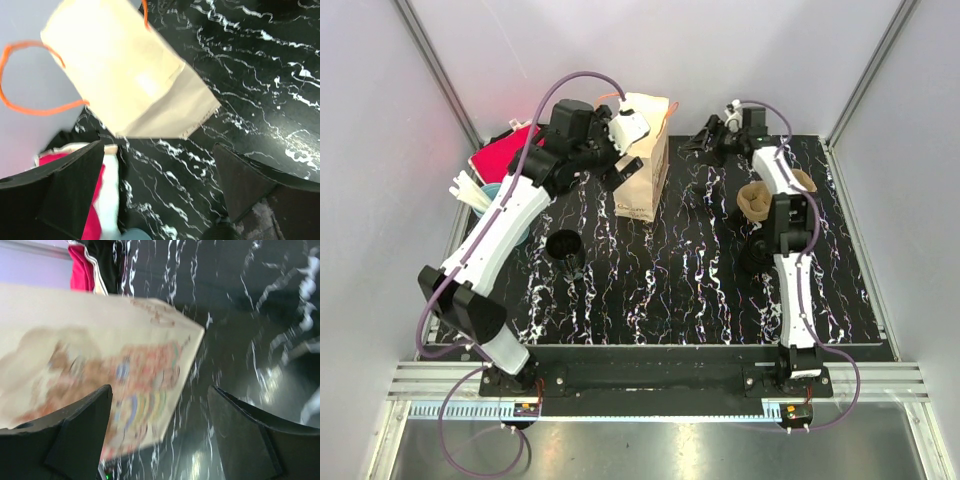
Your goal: Pack the takeout coffee
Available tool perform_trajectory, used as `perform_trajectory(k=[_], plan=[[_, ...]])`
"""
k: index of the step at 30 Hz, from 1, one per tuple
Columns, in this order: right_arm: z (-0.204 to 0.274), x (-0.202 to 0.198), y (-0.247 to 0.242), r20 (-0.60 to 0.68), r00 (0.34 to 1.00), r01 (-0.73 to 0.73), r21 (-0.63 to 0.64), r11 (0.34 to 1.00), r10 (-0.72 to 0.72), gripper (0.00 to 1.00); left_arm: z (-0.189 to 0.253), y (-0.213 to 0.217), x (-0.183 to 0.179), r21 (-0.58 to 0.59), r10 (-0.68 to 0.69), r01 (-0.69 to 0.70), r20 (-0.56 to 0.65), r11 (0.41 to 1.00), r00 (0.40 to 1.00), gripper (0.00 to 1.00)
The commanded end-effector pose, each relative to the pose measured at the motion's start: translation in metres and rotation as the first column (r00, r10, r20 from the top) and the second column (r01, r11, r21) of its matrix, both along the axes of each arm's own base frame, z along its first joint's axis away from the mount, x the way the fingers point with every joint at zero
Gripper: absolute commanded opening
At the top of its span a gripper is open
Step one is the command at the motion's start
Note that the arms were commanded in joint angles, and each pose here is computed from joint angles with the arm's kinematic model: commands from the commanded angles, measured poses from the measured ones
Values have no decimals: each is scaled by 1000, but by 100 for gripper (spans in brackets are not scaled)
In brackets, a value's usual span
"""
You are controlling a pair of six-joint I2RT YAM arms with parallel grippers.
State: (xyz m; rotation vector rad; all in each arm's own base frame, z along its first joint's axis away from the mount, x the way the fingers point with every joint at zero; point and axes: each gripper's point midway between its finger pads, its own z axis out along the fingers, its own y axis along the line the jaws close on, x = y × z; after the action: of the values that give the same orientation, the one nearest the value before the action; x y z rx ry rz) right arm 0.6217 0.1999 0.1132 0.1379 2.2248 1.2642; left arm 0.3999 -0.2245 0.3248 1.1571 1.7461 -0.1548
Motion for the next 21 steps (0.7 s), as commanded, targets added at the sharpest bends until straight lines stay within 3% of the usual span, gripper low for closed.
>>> perform_trajectory(k=[1,7,14,21], plan=[[119,-31,-35,226,973,-26,-95,995,47,83,3,-21,8,19,-134,134,36,991,990,99],[161,-85,-67,303,948,-19,-239,971,93,84,-33,-35,22,62,-215,215,-10,975,977,99],[186,-138,-108,356,927,28,-376,926,116,85,-19,-44,44,-18,-287,288,19,958,958,99],[191,-156,-119,372,918,40,-434,900,138,86,-26,-51,52,-24,-324,325,14,946,946,94]])
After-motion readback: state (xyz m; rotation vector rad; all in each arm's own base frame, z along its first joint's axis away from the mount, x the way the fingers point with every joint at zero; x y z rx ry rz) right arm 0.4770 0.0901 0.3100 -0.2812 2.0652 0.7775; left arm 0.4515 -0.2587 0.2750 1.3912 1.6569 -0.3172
